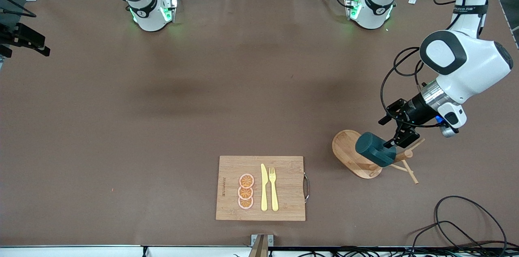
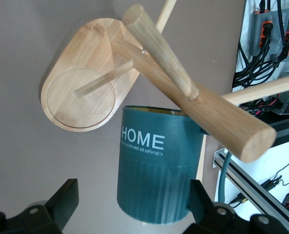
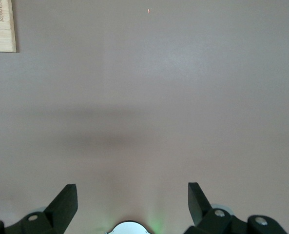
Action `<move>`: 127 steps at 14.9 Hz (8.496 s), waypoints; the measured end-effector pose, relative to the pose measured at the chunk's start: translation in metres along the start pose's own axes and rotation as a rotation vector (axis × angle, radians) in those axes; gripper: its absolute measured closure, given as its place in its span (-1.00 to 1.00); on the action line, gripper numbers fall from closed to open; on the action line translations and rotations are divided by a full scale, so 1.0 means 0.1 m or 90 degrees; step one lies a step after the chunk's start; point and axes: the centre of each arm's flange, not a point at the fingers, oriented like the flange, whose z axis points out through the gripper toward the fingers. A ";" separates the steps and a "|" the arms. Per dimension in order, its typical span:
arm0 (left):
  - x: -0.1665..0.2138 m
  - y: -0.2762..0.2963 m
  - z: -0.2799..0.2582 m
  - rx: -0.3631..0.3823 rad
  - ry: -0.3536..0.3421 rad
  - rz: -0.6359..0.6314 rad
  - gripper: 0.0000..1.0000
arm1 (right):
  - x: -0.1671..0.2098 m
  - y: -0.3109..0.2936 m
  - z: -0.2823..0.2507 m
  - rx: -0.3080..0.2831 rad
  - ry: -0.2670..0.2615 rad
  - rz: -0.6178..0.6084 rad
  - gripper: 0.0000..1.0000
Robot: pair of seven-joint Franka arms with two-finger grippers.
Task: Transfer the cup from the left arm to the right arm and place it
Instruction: 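Lower the left gripper and grasp the teal mug's rim, then lift the teal mug off the stand and carry it toward the table middle, then hold the mug with the left gripper while the right gripper approaches it, then grasp the mug with the right gripper while the left gripper releases it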
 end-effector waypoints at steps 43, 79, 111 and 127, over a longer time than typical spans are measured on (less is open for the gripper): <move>-1.18 0.22 0.45 -0.048 -0.094 0.006 -0.77 | 0.00 -0.01 0.00 0.000 -0.001 -0.002 -1.00; -5.14 -2.10 3.84 -0.173 0.204 1.056 -0.77 | 0.77 0.36 0.97 -0.014 -0.043 0.056 -1.00; -5.57 -3.40 3.22 -0.109 0.206 1.002 -1.00 | 0.78 -1.88 3.27 0.023 -0.072 0.084 -1.00; -4.55 -1.13 0.74 0.298 0.186 0.722 -1.00 | 0.08 -2.56 3.70 0.028 0.001 -0.104 -0.99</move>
